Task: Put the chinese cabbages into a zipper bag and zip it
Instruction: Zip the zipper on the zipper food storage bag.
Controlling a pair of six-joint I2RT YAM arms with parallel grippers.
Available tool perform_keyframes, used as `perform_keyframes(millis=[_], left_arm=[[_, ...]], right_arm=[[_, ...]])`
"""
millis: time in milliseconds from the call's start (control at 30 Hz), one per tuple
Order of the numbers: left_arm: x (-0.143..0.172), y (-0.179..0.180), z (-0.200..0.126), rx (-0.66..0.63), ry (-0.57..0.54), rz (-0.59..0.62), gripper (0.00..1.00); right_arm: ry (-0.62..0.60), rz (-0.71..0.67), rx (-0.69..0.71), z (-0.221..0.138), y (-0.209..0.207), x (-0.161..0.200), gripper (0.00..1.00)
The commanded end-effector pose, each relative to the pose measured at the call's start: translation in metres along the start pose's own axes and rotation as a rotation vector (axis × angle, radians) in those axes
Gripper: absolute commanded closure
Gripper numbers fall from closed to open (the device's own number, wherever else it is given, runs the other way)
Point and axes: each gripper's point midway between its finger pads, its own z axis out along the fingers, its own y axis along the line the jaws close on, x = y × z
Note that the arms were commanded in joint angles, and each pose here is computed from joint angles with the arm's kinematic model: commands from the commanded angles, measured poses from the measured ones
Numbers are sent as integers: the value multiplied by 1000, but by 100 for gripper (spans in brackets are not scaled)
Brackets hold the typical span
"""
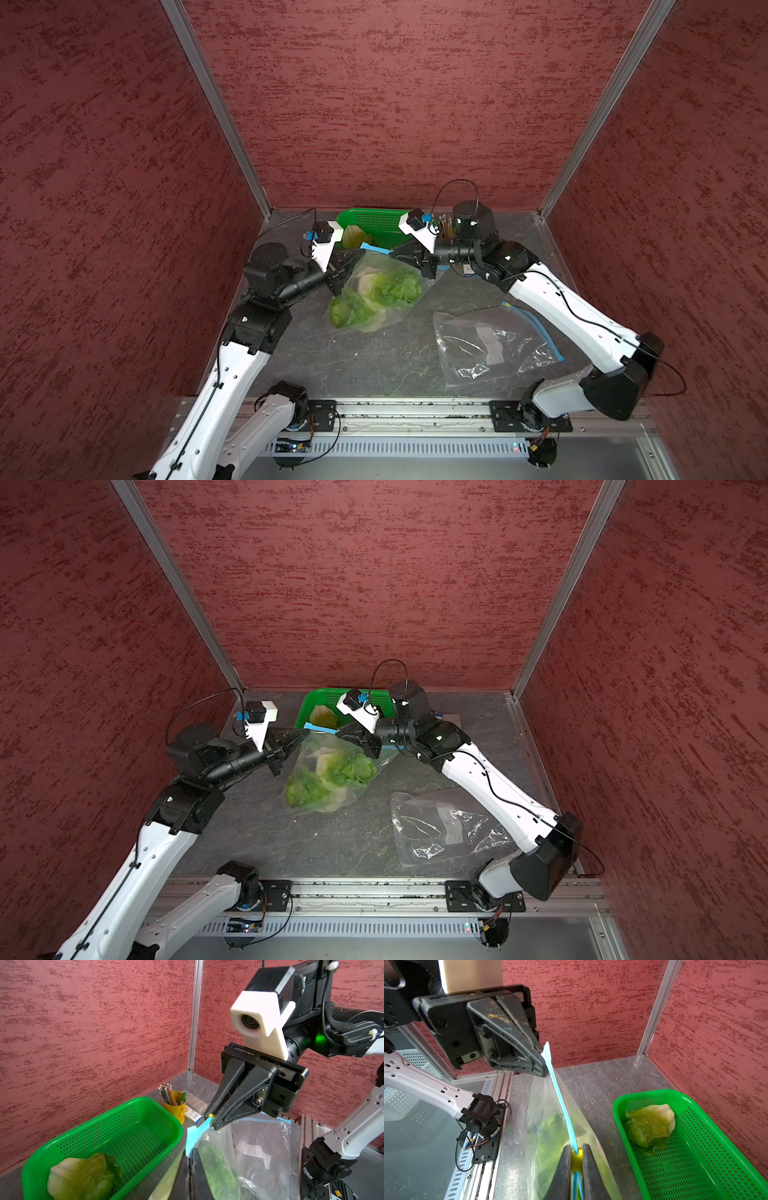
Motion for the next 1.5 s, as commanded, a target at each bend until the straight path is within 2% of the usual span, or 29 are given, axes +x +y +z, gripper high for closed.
perform_keyframes(millis=[0,367,800,1467], left_arm=[[-34,9,-19,-107,-109,54,100],[-40,34,-33,-262,-122,-6,100],[-48,55,-52,-386,-152,-87,100],[-42,85,-68,-511,-151,-188,100]], right_arm=[[12,38,90,-18,-17,6,92],[10,88,120,-29,-21,23,92],[3,147,157,-39,-25,44,93],[12,218,211,-49,-37,74,93]])
